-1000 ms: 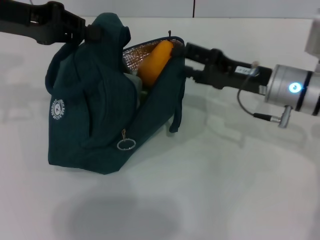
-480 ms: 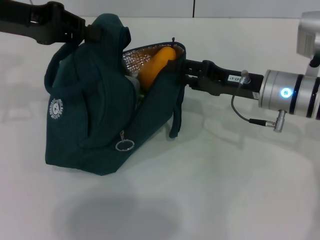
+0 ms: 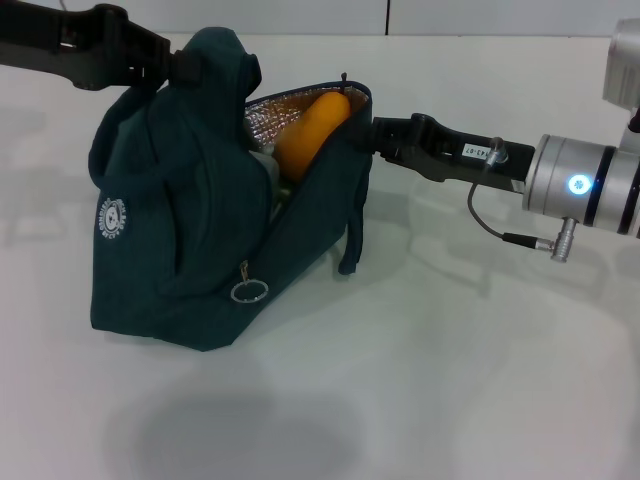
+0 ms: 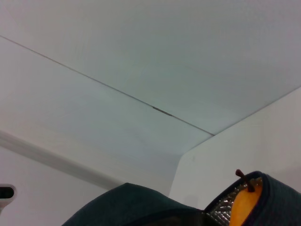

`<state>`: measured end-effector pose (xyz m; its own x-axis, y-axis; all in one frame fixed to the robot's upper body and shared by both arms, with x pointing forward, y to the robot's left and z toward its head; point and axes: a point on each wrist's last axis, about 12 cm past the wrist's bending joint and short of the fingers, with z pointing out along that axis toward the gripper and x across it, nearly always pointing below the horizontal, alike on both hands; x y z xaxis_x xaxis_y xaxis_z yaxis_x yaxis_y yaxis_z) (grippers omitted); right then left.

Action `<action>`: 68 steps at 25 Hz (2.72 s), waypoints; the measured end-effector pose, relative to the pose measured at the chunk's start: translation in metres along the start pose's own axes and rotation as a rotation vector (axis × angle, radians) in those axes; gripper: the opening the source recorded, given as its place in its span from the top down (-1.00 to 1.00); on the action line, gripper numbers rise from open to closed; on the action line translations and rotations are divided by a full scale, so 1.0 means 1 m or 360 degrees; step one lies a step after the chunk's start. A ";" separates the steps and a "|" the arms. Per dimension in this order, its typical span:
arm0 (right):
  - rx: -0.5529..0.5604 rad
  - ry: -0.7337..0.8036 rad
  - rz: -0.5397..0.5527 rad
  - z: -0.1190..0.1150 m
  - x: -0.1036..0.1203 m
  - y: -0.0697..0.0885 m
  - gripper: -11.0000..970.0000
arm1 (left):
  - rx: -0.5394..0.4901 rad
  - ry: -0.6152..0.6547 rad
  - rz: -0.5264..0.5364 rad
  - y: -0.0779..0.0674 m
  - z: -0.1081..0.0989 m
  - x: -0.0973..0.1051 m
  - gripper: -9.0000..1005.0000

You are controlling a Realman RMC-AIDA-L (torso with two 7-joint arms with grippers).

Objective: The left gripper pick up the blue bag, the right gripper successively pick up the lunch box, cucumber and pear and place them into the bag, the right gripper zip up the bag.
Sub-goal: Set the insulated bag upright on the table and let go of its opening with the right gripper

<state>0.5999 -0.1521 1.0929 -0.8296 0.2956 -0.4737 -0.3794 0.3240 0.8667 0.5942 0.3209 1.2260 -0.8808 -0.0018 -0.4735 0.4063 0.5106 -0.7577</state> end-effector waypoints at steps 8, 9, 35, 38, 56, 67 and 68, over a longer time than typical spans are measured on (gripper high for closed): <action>0.0011 -0.0003 0.0003 0.000 0.000 -0.001 0.85 | -0.0002 0.0000 0.0009 0.001 -0.001 0.001 0.90; 0.0014 -0.0005 0.0003 0.000 0.000 -0.001 0.91 | -0.0002 0.0000 0.0010 0.001 -0.001 0.001 0.90; -0.0104 0.0071 0.0293 -0.010 0.025 -0.001 -0.21 | 0.0002 0.0003 0.0008 0.002 0.000 0.003 0.90; -0.0061 0.0121 0.0300 -0.002 0.024 0.001 -0.44 | 0.0003 0.0003 0.0009 0.002 0.000 0.003 0.90; 0.0048 0.0143 0.0249 0.004 0.023 -0.004 -0.68 | 0.0045 0.0025 0.0004 0.005 0.008 0.007 0.90; 0.0086 0.0150 0.0192 0.010 0.021 -0.003 0.39 | 0.0051 0.0025 0.0010 0.006 0.008 0.010 0.90; 0.0083 0.0150 0.0178 0.010 0.021 -0.003 0.43 | 0.0050 0.0025 0.0009 0.006 0.008 0.010 0.90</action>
<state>0.5881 -0.1378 1.0788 -0.9013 0.2474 -0.3555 -0.2625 0.3408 0.9027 0.5900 0.3171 1.2128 -0.8820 0.0149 -0.4710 0.4187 0.4832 -0.7689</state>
